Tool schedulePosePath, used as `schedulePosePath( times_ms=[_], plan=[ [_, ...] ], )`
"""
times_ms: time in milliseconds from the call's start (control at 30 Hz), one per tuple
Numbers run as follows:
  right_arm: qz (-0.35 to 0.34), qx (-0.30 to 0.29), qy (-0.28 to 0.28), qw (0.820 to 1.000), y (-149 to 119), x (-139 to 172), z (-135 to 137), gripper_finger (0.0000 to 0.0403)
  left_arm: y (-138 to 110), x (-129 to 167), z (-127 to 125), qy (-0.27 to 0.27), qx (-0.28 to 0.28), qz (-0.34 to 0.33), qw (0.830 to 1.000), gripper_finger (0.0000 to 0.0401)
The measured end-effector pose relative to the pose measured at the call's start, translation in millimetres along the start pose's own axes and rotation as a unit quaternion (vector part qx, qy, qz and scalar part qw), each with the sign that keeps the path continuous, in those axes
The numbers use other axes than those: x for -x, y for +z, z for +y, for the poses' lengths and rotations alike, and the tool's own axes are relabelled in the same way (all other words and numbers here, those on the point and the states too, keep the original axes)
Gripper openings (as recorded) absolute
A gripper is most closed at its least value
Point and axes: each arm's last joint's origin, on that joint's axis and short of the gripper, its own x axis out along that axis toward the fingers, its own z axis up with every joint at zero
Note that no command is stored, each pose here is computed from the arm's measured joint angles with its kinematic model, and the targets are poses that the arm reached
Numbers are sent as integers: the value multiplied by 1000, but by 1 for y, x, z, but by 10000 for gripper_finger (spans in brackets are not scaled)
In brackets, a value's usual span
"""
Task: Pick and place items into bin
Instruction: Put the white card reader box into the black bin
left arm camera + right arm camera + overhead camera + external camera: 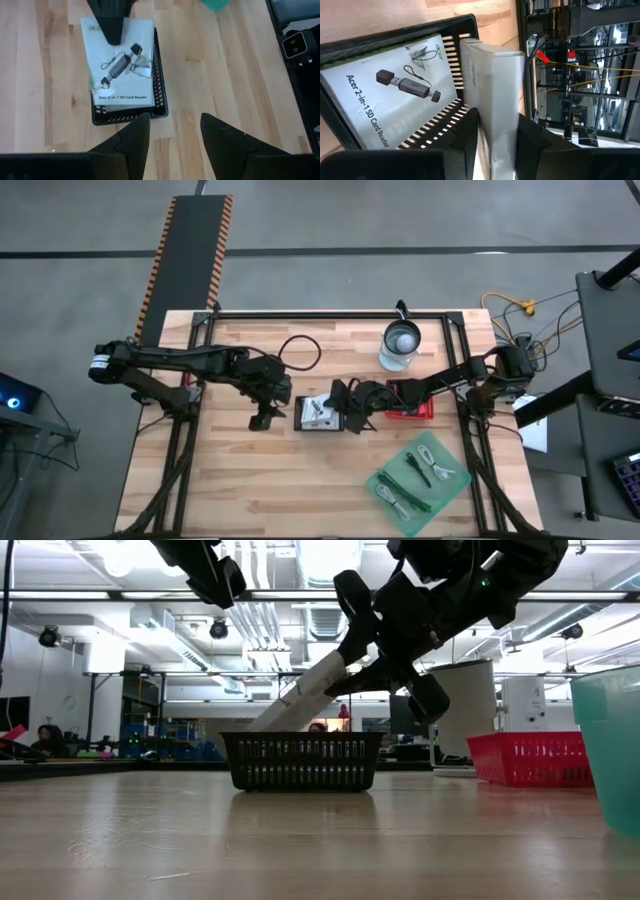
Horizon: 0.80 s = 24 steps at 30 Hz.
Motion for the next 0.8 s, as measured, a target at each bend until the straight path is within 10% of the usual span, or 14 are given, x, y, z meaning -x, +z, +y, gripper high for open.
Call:
schedulePosePath(
  times_ms=[800],
  plan=[
    [15,-125,35,991,-1,0,7,157,1,0,0,1,-1,-4,1000,160]
  ],
)
